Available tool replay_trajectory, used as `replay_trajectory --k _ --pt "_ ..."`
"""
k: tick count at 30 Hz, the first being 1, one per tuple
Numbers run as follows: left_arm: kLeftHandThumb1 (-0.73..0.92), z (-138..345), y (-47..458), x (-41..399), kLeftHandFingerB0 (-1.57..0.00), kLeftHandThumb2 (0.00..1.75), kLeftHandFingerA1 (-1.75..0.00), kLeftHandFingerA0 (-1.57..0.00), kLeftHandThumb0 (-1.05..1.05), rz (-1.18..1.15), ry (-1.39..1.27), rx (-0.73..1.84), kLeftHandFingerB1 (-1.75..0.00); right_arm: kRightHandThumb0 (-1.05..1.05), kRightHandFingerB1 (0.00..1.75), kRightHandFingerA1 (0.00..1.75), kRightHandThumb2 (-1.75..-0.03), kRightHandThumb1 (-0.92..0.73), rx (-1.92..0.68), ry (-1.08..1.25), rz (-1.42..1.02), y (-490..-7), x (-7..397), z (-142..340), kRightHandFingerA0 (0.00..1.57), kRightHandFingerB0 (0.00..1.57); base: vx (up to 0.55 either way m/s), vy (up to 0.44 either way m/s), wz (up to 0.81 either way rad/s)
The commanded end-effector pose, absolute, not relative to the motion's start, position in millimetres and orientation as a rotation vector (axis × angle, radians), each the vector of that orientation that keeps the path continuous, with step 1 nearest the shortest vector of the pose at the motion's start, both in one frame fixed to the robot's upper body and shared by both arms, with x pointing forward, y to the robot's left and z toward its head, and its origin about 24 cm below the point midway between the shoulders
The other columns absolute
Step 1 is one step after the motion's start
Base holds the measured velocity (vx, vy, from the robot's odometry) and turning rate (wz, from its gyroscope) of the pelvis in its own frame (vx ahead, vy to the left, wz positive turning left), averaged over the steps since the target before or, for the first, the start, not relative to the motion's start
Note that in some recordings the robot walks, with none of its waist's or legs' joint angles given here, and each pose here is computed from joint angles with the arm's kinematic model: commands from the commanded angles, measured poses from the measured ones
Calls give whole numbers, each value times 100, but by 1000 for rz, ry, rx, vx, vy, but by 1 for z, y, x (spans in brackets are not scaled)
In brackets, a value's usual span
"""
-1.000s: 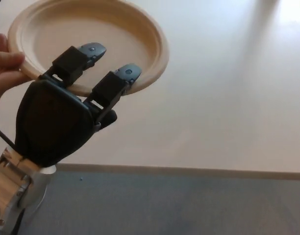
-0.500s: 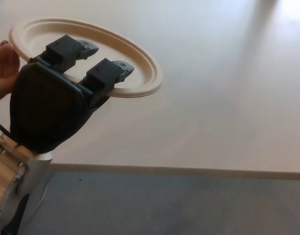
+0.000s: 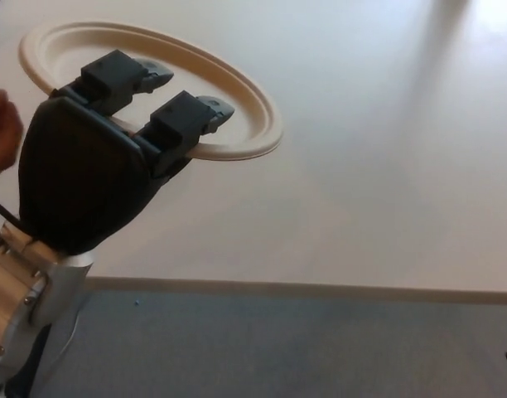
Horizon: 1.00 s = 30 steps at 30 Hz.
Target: A person passes a plate to the robot and the robot grabs it with its left hand and places it at the centre of the table infront of it
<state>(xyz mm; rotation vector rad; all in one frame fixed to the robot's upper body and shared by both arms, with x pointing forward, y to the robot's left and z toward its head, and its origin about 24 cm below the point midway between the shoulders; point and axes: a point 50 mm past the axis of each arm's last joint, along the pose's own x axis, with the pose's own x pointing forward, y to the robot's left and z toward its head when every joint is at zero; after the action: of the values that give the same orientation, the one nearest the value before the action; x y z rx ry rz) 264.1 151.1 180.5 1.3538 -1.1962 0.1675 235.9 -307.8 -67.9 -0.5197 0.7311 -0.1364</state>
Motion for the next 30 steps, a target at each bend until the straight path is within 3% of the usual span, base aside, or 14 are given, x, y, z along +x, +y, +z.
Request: replay_trajectory --k 1,9,10,13,15,16,23,27,28,29,30 --pt "50 182 148 274 -76 55 -54 -96 -19 156 -1238 1335 -51 -89 51 67 -65 -84 -520 734 -169 -317 238 -62 24 21 0 0 0" --pt "48 176 130 293 -77 54 -51 -91 -17 164 -1298 1297 -50 -89 49 65 -66 -84 -543 743 -155 -314 237 -64 25 22 0 0 0" --pt "45 177 125 297 -74 63 -57 -85 -24 154 -1321 1281 -58 -89 49 65 -65 -84 -543 738 -157 -314 238 -63 27 24 0 0 0" --pt "50 176 120 305 -76 55 -54 -89 -15 132 -1340 1263 -54 -89 48 64 -65 -83 -545 739 -158 -314 239 -63 27 25 0 0 0" --pt "46 171 114 315 -74 62 -58 -87 -22 135 -1338 1264 -58 -89 49 65 -66 -84 -556 736 -150 -315 238 -62 28 25 0 0 0" --pt "46 169 112 320 -74 61 -57 -87 -21 133 -1332 1265 -57 -88 53 67 -112 -65 -562 740 -148 -315 238 -63 33 17 0 0 0" --pt "53 157 101 355 -74 56 -56 -88 -17 101 -1206 1281 -53 -88 54 69 -112 -65 -576 723 -130 -311 244 -61 34 18 0 0 0" --pt "55 153 98 366 -75 57 -55 -89 -18 87 -1121 1275 -54 -88 54 69 -112 -65 -587 719 -121 -308 247 -60 35 18 0 0 0" --pt "54 152 98 368 -75 57 -56 -89 -19 85 -1100 1279 -54 -91 50 67 -65 -83 -585 718 -119 -307 248 -60 28 26 0 0 0" --pt "54 150 97 371 -75 57 -56 -89 -19 83 -1074 1287 -54 -91 50 67 -65 -83 -581 716 -115 -306 248 -60 28 26 0 0 0" --pt "53 149 94 377 -74 55 -59 -86 -18 59 -1003 1293 -55 -90 54 68 -113 -66 -584 710 -107 -305 250 -59 33 18 0 0 0"
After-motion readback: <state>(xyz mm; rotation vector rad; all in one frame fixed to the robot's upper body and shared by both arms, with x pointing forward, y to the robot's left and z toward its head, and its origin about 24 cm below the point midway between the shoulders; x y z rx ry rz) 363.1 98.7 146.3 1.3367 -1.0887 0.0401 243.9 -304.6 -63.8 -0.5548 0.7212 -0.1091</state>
